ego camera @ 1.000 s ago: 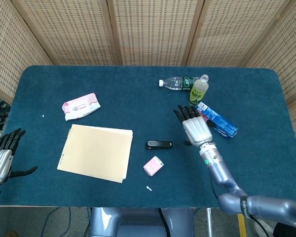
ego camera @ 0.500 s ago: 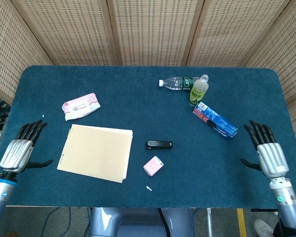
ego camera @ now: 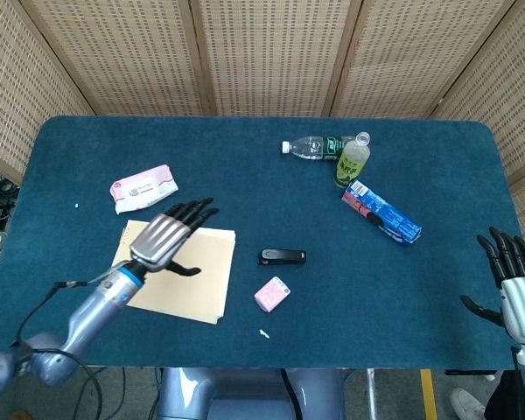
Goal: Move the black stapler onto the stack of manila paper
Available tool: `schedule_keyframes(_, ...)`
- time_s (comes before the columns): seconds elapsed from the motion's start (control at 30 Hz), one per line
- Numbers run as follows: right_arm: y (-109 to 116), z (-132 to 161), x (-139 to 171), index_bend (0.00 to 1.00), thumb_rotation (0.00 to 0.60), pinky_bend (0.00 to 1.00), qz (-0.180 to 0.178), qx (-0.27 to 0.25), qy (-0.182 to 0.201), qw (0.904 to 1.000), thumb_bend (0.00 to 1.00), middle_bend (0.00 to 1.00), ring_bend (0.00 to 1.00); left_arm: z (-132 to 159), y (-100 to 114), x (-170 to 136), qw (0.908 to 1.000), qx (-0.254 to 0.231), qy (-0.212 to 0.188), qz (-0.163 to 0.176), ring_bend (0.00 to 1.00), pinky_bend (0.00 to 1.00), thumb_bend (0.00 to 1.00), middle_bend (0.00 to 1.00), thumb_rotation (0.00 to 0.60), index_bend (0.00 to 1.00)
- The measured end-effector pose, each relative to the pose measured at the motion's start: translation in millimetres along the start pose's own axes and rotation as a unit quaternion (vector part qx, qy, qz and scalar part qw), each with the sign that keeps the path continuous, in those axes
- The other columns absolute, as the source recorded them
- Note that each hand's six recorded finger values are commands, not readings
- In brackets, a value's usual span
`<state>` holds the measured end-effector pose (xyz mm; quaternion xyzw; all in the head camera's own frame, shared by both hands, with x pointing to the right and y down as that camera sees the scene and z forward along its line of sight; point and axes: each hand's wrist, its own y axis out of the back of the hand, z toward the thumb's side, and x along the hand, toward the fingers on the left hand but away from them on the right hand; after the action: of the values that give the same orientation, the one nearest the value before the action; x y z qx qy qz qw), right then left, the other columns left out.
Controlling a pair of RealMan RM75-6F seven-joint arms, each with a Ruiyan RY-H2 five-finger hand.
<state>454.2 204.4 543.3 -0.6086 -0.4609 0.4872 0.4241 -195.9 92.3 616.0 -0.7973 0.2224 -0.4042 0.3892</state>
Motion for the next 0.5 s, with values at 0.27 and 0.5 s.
schedule_keyframes(0.27,-1,-11,-1,0.00,0.600,0.00,0.010,0.004,-0.022,0.9997,0.00,0.00,0.00,60,-27,71,0.9982,0.039,-0.031,-0.035,0.21,0.25,0.00,0.14,0.600,0.24)
schedule_keyframes(0.5,1,-21,0,0.00,0.600,0.00,0.009,0.006,-0.038,0.9992,0.00,0.00,0.00,103,-64,124,0.9955,0.064,-0.012,-0.069,0.24,0.30,0.00,0.18,0.600,0.29)
